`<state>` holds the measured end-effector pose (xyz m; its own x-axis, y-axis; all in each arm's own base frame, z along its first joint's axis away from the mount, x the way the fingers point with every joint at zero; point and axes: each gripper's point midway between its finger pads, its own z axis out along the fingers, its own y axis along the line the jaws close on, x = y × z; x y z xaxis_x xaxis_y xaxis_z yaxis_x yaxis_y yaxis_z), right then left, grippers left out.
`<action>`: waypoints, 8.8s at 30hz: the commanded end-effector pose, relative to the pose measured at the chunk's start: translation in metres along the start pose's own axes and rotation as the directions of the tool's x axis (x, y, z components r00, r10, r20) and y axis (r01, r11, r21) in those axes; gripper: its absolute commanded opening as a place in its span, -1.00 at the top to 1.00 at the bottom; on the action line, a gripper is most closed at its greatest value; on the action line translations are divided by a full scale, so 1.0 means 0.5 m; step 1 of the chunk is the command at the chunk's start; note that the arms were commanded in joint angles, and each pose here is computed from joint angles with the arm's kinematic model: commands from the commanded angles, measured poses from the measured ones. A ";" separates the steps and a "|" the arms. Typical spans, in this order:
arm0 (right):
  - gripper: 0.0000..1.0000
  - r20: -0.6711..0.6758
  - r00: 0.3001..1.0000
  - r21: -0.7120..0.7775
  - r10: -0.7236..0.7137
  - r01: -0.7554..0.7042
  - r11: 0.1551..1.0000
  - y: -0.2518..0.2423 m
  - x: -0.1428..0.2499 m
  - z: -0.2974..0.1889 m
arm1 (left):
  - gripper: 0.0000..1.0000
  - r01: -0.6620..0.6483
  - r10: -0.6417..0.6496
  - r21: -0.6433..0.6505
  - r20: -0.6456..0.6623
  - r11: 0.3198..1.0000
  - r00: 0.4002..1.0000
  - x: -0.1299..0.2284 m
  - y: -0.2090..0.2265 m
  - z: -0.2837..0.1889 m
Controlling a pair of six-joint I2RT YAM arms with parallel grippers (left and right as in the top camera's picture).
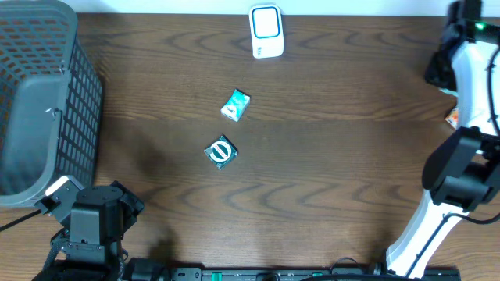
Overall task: Scan the item barcode
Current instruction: 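Carry the wipes pack right and drop it near the orange pack, then move the right gripper to the small teal packet and grasp it, then lift the teal packet and rotate it with the right gripper, then hold the teal packet at the scanner window with the right gripper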
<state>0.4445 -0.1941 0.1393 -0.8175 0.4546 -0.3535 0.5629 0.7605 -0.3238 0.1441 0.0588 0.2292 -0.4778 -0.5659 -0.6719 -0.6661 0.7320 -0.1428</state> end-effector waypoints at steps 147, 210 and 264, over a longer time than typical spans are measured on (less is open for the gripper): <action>0.98 0.555 0.711 -0.782 -0.432 0.269 -0.563 0.492 0.429 -0.498 | -0.95 0.015 -0.015 -0.015 0.012 1.000 1.000 -0.004 0.006 0.000; 0.97 0.563 0.656 -0.803 -0.502 0.291 -0.521 0.497 0.449 -0.472 | -0.96 0.015 -0.015 -0.015 0.012 1.000 1.000 -0.004 0.006 0.000; 0.98 0.829 0.025 0.277 -0.559 0.849 0.449 0.849 0.054 -0.410 | -0.96 0.015 -0.015 -0.015 0.012 1.000 1.000 -0.004 0.006 0.000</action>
<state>0.6323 0.2364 0.1841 -0.2718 -0.6941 -0.6666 -0.3965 0.7119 -0.5796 0.1441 0.0588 0.2292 -0.4774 -0.5658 -0.6723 -0.6662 0.7319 -0.1429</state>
